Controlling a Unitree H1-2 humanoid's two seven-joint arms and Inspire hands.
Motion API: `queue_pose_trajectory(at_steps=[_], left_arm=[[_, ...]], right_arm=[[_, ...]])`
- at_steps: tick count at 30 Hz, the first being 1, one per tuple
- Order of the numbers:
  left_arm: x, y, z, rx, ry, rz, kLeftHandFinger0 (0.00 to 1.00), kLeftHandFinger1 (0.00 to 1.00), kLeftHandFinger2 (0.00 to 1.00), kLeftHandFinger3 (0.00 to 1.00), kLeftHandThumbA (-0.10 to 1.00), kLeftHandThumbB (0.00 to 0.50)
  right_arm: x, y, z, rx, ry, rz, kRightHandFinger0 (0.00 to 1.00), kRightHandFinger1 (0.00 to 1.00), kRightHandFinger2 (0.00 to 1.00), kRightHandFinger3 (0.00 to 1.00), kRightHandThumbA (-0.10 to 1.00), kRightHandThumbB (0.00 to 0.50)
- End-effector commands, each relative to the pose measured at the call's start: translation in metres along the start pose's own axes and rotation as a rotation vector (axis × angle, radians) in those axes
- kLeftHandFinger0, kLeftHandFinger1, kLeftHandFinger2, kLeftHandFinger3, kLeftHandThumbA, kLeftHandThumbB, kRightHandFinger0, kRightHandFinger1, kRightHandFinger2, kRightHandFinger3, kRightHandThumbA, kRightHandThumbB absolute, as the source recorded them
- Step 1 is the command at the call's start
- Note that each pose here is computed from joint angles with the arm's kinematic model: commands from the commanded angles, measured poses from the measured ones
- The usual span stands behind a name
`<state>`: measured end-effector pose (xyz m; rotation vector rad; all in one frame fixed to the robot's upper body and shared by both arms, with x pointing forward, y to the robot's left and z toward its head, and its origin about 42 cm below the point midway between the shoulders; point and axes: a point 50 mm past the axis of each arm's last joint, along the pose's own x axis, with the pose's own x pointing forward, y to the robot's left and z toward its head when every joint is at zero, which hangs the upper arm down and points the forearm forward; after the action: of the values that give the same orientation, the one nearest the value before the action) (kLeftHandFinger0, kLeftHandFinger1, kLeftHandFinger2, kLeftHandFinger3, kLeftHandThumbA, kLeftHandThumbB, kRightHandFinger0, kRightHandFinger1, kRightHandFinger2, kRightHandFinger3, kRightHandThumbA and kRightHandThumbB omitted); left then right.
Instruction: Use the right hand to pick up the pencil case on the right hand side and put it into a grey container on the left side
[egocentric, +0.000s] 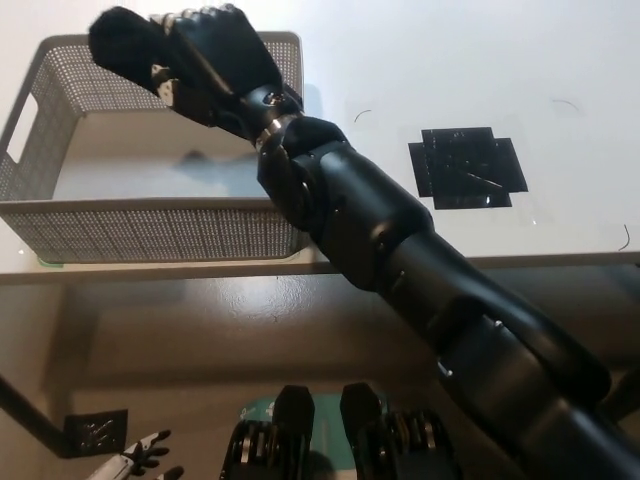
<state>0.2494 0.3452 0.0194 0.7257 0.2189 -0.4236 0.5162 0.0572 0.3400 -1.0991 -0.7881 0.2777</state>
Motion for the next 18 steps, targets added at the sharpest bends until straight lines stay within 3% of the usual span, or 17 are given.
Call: queue_pose_trajectory(at_steps=[1, 2, 3, 9, 11, 18], left_arm=[[0.0, 0.008, 0.004, 0.03, -0.028, 0.002, 0.91, 0.87, 0.89, 1.0, 0.96, 0.314], [0.0, 0.008, 0.003, 0.015, -0.024, 0.001, 0.91, 0.87, 0.9, 1.0, 0.95, 0.297], [-0.002, 0.004, 0.003, 0.019, -0.028, 0.0, 0.91, 0.87, 0.89, 1.0, 0.94, 0.291], [-0.006, 0.003, 0.002, 0.024, -0.01, -0.013, 0.94, 0.88, 0.89, 1.0, 0.93, 0.296], [-0.002, 0.004, 0.004, 0.035, -0.012, -0.02, 0.94, 0.89, 0.9, 1.0, 0.96, 0.321], [0.005, 0.008, 0.011, 0.055, -0.027, -0.03, 0.95, 0.9, 0.92, 1.0, 0.92, 0.266]], right_arm=[[0.019, -0.03, 0.007, 0.025, -0.031, 0.014, 0.81, 0.97, 1.0, 1.0, 0.76, 0.359], [0.019, -0.029, 0.006, 0.04, -0.02, 0.072, 1.0, 1.0, 1.0, 1.0, 0.88, 0.407], [0.016, -0.025, 0.005, 0.03, -0.028, 0.098, 1.0, 1.0, 1.0, 1.0, 1.0, 0.458], [0.005, -0.019, 0.002, 0.054, 0.005, 0.183, 1.0, 1.0, 1.0, 1.0, 1.0, 0.465], [0.001, -0.021, -0.004, 0.051, 0.017, 0.189, 1.0, 1.0, 1.0, 1.0, 1.0, 0.455], [-0.008, -0.026, -0.016, 0.023, 0.047, 0.201, 1.0, 1.0, 1.0, 1.0, 1.0, 0.447]])
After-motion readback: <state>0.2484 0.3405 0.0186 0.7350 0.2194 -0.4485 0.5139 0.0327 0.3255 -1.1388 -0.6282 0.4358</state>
